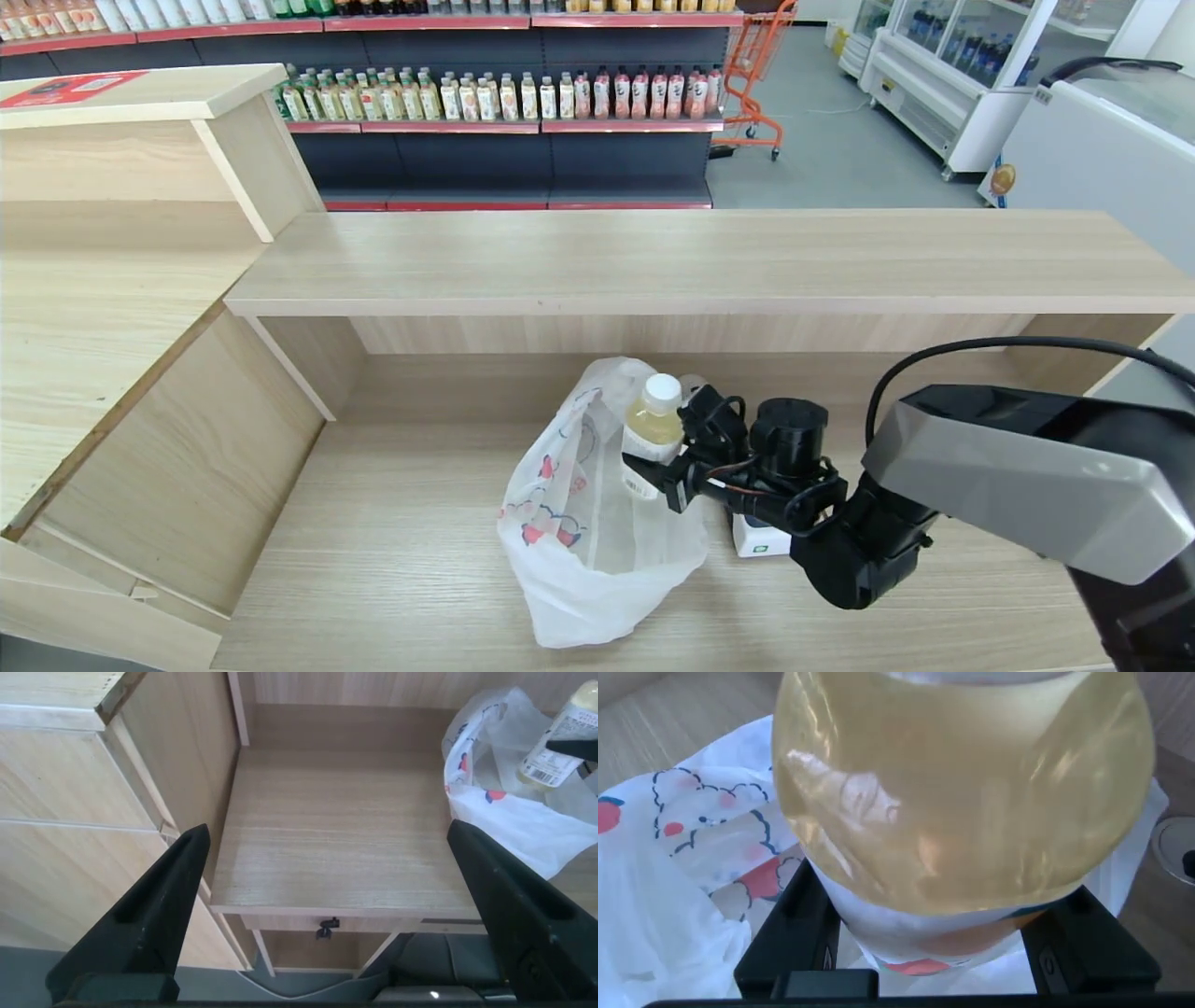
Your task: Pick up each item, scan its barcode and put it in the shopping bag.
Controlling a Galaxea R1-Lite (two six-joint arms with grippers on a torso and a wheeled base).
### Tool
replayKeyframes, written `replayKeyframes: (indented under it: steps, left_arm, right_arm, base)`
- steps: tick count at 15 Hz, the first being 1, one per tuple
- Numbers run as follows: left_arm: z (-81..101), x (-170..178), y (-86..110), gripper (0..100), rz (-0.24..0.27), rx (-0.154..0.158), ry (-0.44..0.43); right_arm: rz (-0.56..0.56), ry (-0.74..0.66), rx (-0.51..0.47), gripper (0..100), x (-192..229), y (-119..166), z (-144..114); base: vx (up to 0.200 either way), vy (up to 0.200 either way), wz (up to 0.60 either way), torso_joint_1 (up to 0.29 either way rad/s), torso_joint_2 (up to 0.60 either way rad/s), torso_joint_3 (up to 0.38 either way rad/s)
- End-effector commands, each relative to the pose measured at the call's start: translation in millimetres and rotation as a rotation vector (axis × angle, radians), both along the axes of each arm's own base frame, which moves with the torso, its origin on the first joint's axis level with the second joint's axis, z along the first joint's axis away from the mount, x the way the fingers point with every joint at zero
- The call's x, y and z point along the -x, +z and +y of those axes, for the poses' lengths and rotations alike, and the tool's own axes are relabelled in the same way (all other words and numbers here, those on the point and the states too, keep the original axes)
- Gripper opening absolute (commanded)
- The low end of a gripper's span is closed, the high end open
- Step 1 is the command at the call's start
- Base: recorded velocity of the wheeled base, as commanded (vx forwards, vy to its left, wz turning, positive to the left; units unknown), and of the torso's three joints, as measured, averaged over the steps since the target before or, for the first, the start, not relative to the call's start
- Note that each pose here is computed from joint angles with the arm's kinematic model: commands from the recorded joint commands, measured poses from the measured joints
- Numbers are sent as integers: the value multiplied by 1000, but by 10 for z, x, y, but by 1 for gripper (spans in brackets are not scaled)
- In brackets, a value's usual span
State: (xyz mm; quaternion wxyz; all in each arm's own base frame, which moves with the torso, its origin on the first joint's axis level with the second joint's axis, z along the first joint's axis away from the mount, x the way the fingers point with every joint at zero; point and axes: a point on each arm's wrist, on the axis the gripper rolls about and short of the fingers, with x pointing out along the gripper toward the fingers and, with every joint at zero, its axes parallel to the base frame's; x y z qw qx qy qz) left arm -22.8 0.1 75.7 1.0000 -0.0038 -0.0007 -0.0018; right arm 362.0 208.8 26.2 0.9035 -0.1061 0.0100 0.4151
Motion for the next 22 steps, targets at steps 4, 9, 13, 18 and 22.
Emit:
replayKeyframes:
  steps: [4, 9, 13, 18, 22]
  left_arm:
    - [0, -1, 1, 100, 0, 2, 1]
    - [0, -1, 1, 100, 0, 0, 1]
    - [0, -1, 0, 100, 1, 0, 1]
    - [0, -1, 1, 100, 0, 0, 1]
    - [0, -1, 0, 100, 1, 0, 1]
  right_arm:
    - [-41, 22, 61, 0, -165, -261, 144]
    - [-62, 46, 65, 0, -185, -326, 266]
    - [-78, 52, 49, 100, -149, -209, 284]
    - [59, -4, -87, 100, 211, 576, -97]
    - [115, -99, -155, 100, 847, 1098, -760]
  base:
    - [0, 0, 0, 0, 0, 0]
    - [0, 0, 0, 0, 0, 0]
    - [0, 0, 0, 0, 0, 0]
    - [0, 0, 0, 0, 0, 0]
    - [0, 0, 0, 0, 0, 0]
